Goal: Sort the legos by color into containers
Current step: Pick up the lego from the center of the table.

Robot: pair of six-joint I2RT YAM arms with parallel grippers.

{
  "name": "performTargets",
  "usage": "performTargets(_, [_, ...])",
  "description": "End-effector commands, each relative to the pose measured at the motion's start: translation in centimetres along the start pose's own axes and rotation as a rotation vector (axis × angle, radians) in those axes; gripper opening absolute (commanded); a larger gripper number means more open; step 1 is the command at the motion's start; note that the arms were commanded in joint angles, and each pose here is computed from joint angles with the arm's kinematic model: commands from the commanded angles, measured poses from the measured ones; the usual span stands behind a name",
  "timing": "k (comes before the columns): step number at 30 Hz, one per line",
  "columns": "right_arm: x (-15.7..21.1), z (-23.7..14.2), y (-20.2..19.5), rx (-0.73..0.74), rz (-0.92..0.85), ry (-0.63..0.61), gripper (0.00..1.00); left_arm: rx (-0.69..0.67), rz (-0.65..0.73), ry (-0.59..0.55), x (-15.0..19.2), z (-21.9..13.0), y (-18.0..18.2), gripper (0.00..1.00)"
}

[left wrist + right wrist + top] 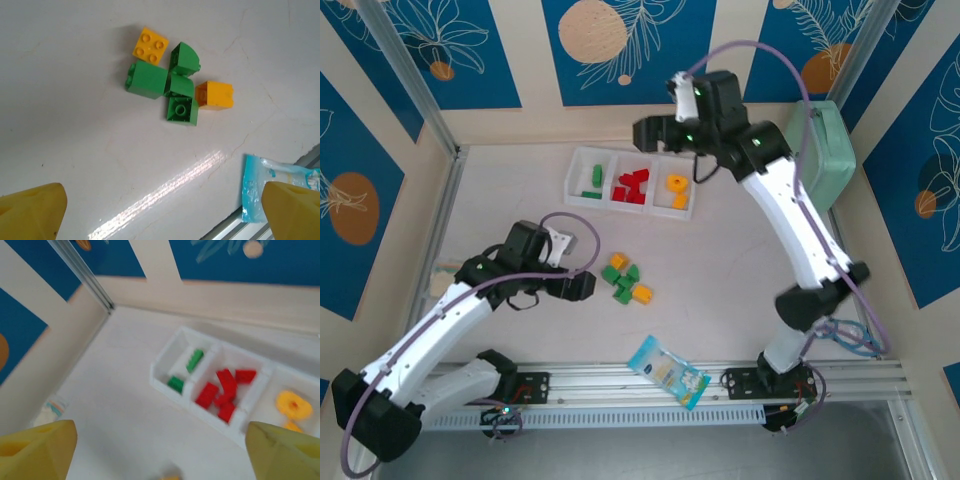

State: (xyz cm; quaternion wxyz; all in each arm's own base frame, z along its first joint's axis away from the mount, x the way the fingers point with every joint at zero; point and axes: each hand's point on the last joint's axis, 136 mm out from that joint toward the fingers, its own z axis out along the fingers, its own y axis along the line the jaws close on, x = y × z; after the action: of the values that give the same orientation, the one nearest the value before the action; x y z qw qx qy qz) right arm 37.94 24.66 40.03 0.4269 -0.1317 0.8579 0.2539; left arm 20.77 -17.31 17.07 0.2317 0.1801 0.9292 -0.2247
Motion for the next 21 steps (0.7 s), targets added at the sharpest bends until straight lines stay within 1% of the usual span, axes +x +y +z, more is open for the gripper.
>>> performTargets(1, [7.1,1.2,-2.9,0.038,0.046,0.129,0.88,0.038,0.048,-0.020,-2.6,-0.1,-1.3,0.99])
performTargets(5, [13.8,-0.6,-4.9,0.038,0.165,0.139,0.88,-0.002,0.091,0.029,-3.9,1.8,-1.2,1.00])
performTargets(9, [21.1,-0.9,-5.9,0.017,0.263,0.188,0.87,-0.028,0.168,0.070,-5.2,3.7,-1.8,0.96])
performTargets(12, [25.1,-1.2,-7.0,0.047,0.312,0.225,0.87,-0.062,0.201,0.085,-5.9,5.3,-1.7,0.95])
performTargets(17, [28.2,-2.4,-8.0,0.071,0.346,0.230,0.87,-0.092,0.239,0.150,-6.7,8.5,-1.1,0.91])
performTargets(21, [29.2,-3.5,-8.8,0.091,0.371,0.198,0.87,-0.098,0.254,0.201,-7.2,10.7,-0.7,0.85])
